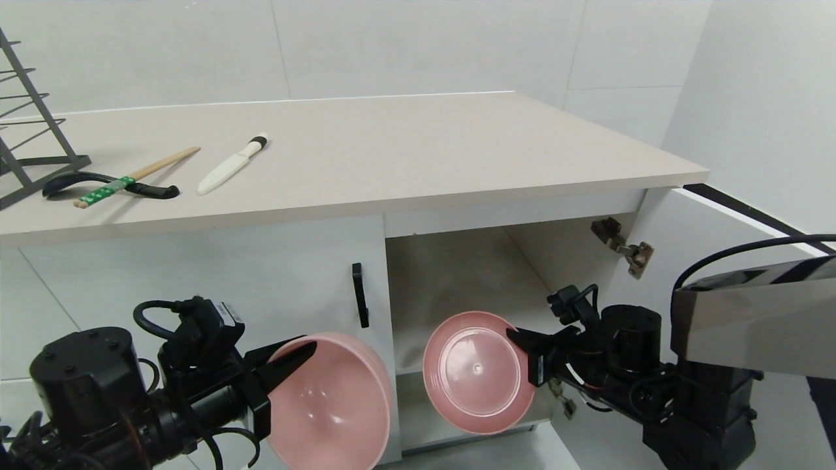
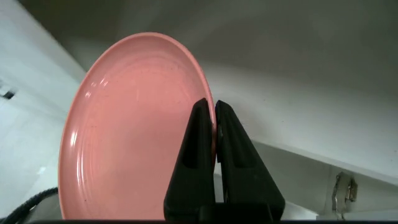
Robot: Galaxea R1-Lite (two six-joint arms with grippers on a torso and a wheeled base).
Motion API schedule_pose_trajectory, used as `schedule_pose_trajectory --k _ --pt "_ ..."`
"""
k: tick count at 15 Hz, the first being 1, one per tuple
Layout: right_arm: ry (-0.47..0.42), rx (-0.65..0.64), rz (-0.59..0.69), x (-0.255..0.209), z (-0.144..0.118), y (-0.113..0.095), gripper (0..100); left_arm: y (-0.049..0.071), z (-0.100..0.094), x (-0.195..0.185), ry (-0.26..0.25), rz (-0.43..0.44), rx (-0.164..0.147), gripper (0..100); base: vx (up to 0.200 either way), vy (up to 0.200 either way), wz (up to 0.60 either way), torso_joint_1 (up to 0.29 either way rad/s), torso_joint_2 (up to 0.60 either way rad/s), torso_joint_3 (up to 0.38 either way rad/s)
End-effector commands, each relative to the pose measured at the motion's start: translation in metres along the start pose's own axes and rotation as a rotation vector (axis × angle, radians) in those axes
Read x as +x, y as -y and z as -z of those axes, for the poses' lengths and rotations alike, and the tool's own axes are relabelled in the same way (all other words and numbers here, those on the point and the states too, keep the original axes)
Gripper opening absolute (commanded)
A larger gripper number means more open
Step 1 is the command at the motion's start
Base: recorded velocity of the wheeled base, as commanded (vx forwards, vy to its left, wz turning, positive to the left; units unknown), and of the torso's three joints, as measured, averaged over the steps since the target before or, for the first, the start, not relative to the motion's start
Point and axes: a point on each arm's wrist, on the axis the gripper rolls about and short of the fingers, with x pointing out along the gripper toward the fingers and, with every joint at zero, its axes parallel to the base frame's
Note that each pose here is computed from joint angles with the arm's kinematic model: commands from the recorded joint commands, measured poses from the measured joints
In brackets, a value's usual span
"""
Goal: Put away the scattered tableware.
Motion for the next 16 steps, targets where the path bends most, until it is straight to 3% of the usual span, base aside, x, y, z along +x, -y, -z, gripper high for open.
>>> schedule_pose_trajectory --k 1,11,14,16 --pt "-0.005 0.007 0.001 0.009 0.006 0.003 0 0.000 -0.001 -0.001 0.008 -0.002 0.003 0 0.000 0.000 0.00 0.000 0.00 0.000" --pt "0.096 0.095 0.068 0.067 0.015 0.022 0 0.001 -0.002 -0.001 0.012 0.005 0.004 0 0.000 0.000 0.00 0.000 0.00 0.000" --pt "0.111 0.101 0.065 0.072 0.014 0.023 0 0.001 -0.003 -0.001 0.015 0.004 0.006 0 0.200 0.000 0.00 0.001 0.00 0.001" --pt "0.108 0.106 0.067 0.071 0.014 0.023 0 0.002 -0.004 -0.002 0.019 0.007 0.009 0 0.000 0.000 0.00 0.000 0.00 0.000"
